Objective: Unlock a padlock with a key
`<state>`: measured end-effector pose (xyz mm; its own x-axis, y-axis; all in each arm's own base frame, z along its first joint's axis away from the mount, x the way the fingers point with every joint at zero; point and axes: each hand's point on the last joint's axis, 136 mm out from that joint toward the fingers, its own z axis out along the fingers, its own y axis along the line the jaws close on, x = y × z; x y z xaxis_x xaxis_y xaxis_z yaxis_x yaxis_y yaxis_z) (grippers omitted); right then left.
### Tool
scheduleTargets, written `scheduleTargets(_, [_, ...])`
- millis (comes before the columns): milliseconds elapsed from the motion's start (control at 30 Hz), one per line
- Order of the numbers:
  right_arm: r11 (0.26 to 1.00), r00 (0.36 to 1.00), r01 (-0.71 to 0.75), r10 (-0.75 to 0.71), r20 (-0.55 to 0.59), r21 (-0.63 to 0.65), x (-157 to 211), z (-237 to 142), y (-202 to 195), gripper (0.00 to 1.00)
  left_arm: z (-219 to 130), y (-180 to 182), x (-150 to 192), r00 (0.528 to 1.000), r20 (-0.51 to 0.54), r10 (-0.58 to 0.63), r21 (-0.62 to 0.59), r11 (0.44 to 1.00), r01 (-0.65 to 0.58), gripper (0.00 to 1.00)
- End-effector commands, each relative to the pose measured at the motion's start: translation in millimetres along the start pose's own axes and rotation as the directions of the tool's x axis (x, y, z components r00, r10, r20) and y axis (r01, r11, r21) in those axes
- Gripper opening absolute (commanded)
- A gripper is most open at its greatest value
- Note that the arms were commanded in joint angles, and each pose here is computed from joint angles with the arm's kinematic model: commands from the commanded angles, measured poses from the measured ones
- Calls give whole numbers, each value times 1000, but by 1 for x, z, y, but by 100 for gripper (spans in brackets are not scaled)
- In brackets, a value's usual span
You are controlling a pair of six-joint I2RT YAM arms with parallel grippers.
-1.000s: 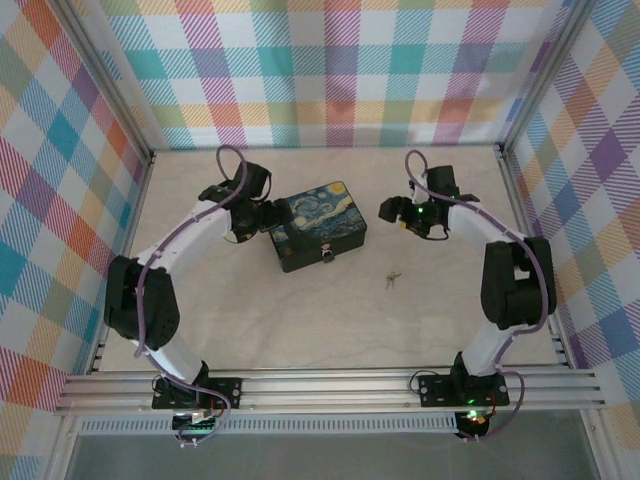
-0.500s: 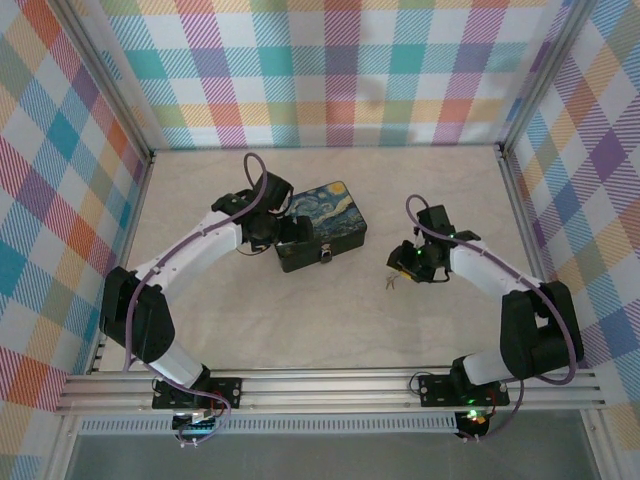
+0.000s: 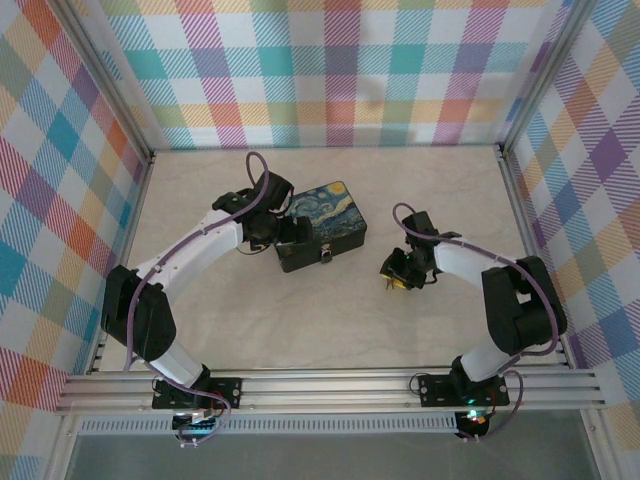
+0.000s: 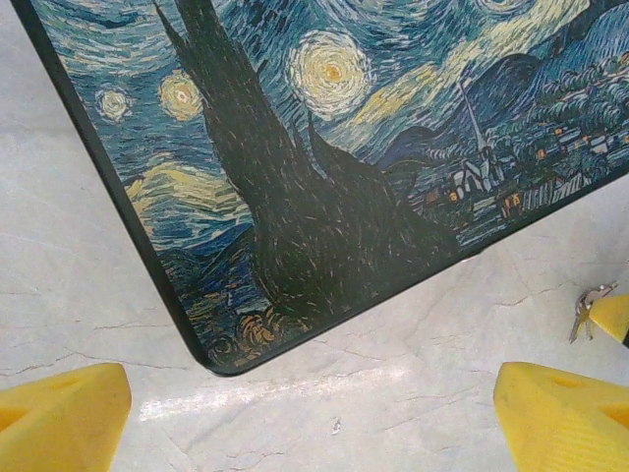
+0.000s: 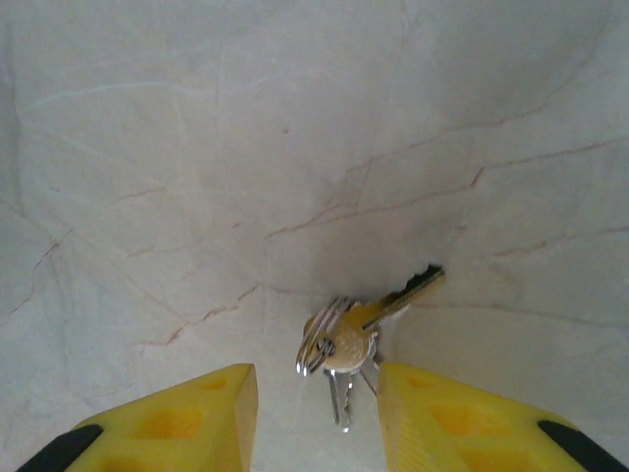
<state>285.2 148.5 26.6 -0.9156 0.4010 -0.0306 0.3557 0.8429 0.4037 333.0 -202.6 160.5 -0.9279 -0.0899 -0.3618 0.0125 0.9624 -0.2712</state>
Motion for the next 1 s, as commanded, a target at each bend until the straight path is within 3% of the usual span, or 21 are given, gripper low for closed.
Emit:
scheduleTargets(0, [1000, 999, -7, 8, 31, -7, -8, 1, 5, 36, -9, 1, -4, 1000, 19, 25, -17, 1000, -25, 95])
scheduleTargets(367, [997, 999, 27, -29, 20, 79, -12, 8, -7, 26, -16, -4, -14, 998, 40, 49, -10, 999, -48, 96])
scheduleTargets(533, [992, 998, 66, -68, 11, 106, -9, 5, -13, 16, -17, -4, -15, 997, 36, 64, -19, 998, -64, 95])
scheduleTargets(733, [984, 985, 168, -169, 15, 58, -10, -4, -1, 15, -15, -7, -17, 998, 31, 62, -13, 998, -62, 96])
scheduleTargets(867, [965, 966, 260, -260, 5, 22, -9, -6, 8, 6, -16, -9, -19, 998, 34, 59, -5, 998, -59, 96])
scheduleTargets(967, [954, 954, 301, -301, 13, 2, -9, -7, 11, 7, -18, -9, -20, 998, 42, 54, -9, 999, -54, 95])
